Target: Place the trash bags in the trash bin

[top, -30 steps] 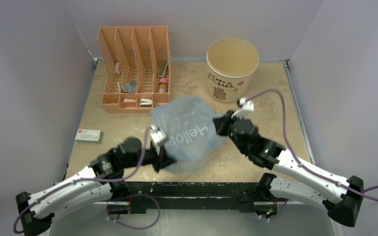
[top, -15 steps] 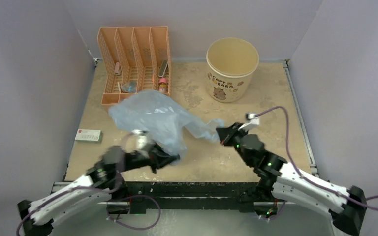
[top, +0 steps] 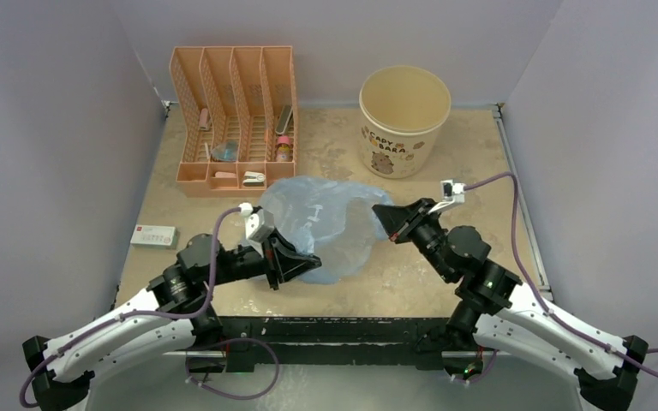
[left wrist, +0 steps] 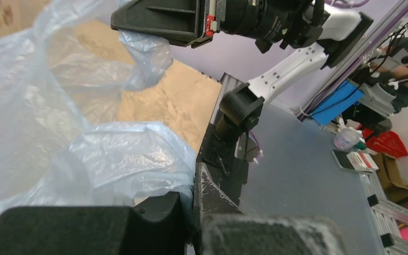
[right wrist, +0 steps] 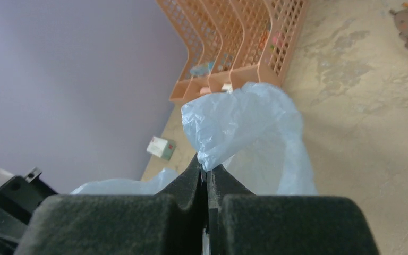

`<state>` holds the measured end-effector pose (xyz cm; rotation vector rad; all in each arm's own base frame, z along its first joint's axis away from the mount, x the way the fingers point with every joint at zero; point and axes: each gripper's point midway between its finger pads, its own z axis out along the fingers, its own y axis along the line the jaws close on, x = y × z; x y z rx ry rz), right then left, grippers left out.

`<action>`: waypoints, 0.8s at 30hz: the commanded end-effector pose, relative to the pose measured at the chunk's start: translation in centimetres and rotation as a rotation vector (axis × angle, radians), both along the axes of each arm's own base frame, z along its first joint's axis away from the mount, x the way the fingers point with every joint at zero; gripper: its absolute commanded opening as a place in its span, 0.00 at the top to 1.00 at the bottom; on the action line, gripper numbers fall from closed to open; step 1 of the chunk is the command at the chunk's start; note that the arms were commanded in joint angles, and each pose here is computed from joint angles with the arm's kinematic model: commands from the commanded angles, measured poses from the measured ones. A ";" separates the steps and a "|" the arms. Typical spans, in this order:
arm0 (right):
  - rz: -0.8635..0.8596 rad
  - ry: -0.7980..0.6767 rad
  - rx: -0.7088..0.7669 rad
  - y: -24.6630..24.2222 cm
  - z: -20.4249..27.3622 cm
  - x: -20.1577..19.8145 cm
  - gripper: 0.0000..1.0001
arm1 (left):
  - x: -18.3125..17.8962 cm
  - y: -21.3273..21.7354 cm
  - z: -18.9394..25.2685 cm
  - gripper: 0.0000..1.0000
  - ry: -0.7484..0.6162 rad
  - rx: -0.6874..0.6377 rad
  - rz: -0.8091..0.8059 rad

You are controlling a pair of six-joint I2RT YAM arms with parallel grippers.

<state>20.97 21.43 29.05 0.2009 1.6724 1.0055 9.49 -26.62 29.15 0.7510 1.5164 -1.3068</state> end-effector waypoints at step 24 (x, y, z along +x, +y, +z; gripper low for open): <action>0.846 0.023 0.176 9.0 -5.0 -11.6 0.79 | -2.6 -2.9 -8.7 1.00 0.285 0.024 -0.192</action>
